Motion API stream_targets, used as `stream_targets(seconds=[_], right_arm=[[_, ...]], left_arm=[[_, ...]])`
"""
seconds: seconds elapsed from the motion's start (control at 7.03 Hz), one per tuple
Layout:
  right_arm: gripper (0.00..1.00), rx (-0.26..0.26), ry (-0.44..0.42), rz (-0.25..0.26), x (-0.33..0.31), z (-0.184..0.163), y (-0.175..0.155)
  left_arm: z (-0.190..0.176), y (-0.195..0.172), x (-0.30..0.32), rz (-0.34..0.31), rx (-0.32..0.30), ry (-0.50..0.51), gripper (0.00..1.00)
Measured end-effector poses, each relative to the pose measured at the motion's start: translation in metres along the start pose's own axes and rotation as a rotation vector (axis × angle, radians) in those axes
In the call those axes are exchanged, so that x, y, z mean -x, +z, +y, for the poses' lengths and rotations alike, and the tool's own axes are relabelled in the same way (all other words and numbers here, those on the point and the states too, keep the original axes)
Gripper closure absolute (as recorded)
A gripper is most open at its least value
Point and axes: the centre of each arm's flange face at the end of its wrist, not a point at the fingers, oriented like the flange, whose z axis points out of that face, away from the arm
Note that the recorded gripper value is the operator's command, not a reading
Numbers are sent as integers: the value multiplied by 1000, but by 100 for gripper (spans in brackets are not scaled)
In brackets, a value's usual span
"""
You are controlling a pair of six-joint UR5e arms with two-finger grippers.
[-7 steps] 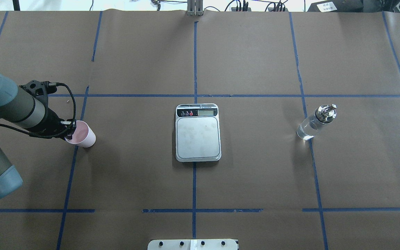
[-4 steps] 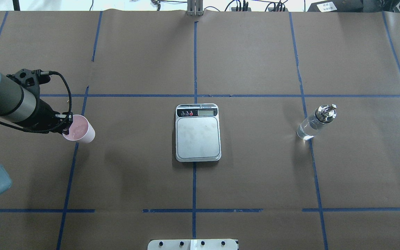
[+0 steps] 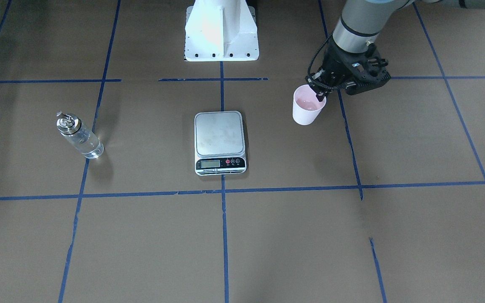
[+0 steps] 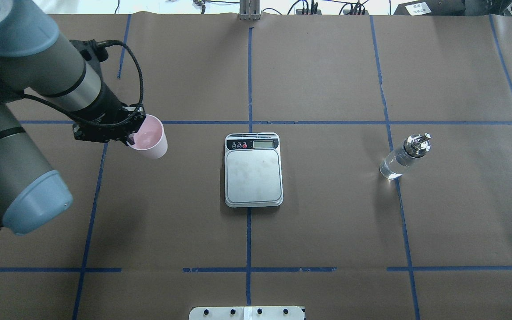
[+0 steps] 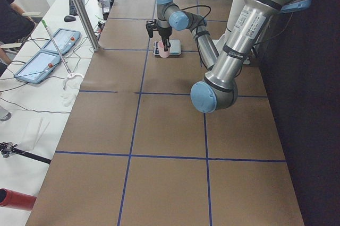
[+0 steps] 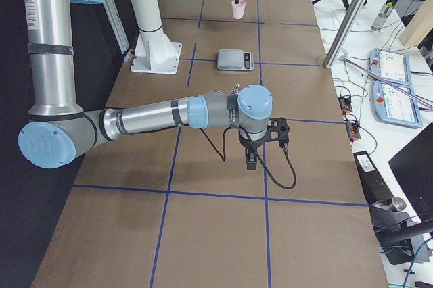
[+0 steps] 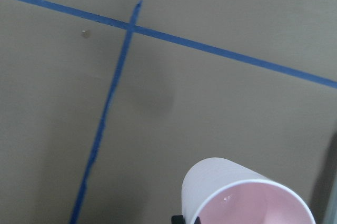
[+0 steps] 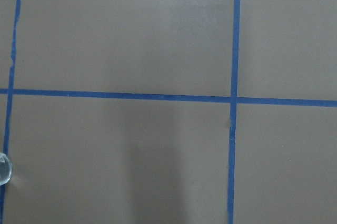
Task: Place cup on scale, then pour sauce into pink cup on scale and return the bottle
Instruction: 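Lift the pink cup with the left gripper and lower it onto the scale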
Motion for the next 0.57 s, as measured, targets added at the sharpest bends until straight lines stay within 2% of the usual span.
stream_targets(seconds=[0.14, 0.28, 0.57], right_arm=[[0, -1, 45, 0, 1, 3, 0], [0, -5, 54, 3, 1, 7, 1], [0, -33, 35, 1, 3, 11, 0]], left_arm=[[12, -1, -34, 17, 30, -46, 100], [27, 9, -66, 23, 58, -92, 100], [47, 52, -124, 45, 83, -182, 100]])
